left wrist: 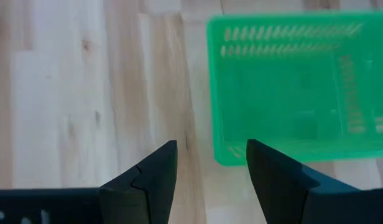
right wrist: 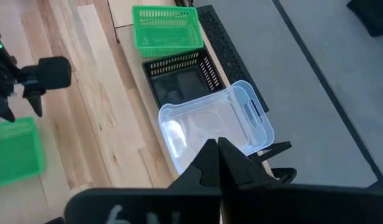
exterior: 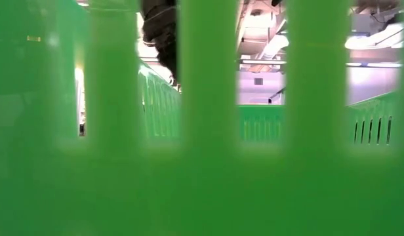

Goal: Stack baskets on shelf by color
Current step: Stack the top green bin into the green bin on the shelf

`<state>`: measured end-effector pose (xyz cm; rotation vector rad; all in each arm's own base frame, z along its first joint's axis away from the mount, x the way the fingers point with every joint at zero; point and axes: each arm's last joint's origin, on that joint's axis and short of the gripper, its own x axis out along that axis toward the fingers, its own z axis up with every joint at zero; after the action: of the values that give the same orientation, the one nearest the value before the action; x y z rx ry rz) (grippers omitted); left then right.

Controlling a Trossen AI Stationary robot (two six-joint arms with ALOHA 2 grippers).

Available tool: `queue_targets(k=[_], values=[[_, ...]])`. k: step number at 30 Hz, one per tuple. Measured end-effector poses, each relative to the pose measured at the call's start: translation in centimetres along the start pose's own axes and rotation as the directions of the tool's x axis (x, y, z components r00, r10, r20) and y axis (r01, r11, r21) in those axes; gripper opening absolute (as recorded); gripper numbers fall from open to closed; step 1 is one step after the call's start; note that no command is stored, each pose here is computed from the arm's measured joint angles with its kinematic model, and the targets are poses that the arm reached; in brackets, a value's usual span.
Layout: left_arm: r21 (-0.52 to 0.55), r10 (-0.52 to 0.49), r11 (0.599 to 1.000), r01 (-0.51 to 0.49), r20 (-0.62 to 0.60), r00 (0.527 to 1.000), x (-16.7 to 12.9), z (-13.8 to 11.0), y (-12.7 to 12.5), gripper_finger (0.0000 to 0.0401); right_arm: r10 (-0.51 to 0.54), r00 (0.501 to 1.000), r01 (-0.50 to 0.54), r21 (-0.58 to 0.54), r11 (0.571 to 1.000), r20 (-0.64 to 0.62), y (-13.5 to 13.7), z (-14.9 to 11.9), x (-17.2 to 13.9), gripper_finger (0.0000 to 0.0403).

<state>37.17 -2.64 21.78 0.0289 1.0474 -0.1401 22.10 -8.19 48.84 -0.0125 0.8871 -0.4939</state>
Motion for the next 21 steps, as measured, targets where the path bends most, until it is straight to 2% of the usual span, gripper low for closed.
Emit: queue_targets(k=[13, 21], values=[[0.015, -0.043, 0.999, 0.044, -0.064, 0.997, 2.5, -0.6, 0.1, 0.0179, -0.002, 1.000, 0.002, 0.004, 1.000, 0.020, 0.0, 0.2, 0.0, 0.0003], [0.009, -0.061, 0.998, 0.061, -0.026, 0.998, 3.8, -0.3, 0.1, 0.0179, -0.002, 1.000, 0.002, 0.001, 1.000, 0.020, 0.0, 0.2, 0.0, 0.0003]])
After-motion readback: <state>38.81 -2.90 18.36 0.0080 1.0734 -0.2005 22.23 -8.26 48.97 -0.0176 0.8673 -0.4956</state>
